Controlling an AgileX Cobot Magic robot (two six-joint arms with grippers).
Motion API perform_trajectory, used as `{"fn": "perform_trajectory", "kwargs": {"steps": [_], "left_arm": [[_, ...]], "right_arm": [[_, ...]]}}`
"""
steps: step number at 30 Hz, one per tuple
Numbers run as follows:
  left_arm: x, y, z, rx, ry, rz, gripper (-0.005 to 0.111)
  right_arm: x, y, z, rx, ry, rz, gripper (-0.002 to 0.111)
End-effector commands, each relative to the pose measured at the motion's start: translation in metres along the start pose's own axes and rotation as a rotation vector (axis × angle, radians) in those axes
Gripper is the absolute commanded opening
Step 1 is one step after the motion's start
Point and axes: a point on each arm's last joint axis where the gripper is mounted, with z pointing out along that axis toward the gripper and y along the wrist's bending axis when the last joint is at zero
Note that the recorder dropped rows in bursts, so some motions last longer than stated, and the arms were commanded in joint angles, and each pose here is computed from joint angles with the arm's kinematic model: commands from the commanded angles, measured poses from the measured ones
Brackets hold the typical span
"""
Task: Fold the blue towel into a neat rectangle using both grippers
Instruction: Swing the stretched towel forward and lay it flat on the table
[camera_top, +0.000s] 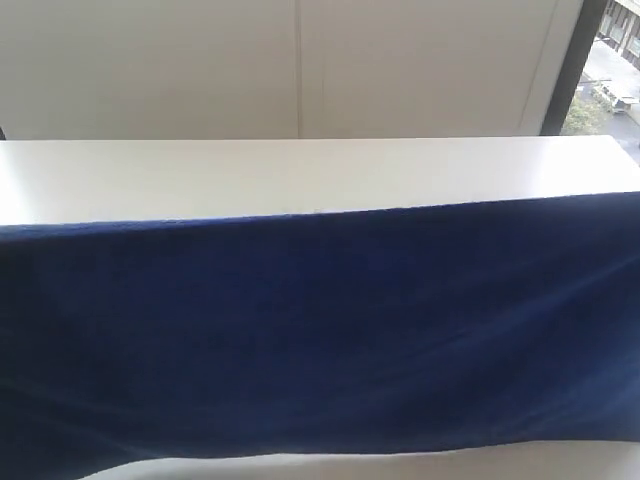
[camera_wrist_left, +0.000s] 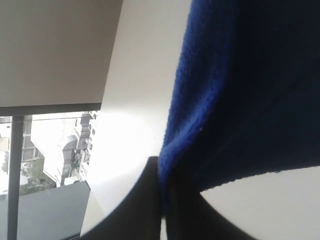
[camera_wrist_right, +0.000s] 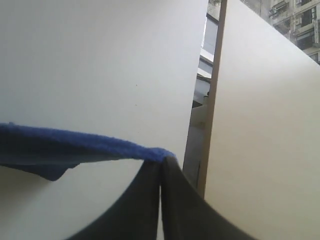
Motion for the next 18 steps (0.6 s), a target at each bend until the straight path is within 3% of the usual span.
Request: {"fn": "perform_trajectory", "kwargs": {"steps": [1,8,18], "left_arm": [[0.001,-0.003,-0.001,0.036,0.015,-0.018,0.0],[-0.002,0.003,0.005,-0.001,0.042,0.032,0.0],[-0.042,0.005,0.064,0.113,0.118,0.147,0.0]], "right_arm": [[-0.006,0.005,0.012,0.01,0.047,-0.037,0.0],[-0.012,0.005,0.021,0.06,0.073,-0.062,0.0],[-0.029,0.021,0.055,0.077,0.159,-0.135,0.0]]}}
